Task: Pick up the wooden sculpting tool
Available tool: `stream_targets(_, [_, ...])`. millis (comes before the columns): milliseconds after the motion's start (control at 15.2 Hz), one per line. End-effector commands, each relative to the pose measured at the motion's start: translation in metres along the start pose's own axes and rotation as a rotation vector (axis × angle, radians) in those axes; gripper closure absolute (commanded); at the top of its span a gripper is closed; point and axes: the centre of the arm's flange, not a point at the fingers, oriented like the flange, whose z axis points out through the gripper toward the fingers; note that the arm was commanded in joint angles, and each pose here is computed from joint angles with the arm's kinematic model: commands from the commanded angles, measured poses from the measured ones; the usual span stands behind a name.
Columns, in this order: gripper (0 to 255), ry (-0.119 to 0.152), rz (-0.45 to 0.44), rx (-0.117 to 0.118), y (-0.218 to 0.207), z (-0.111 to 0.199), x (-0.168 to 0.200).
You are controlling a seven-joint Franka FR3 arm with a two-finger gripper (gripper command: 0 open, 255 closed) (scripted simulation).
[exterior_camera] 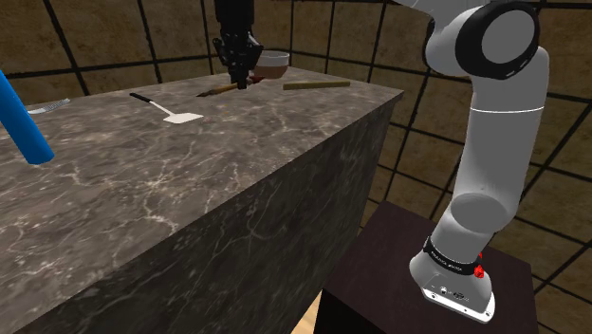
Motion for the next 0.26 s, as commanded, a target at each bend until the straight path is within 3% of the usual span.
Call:
stream_targets(0, [255,0.000,0.001,-0.001,0.0003,-0.0099,-0.0003])
stream_targets(198, [255,0.000,0.001,-0.001,0.0004,-0.0159,-0.0007])
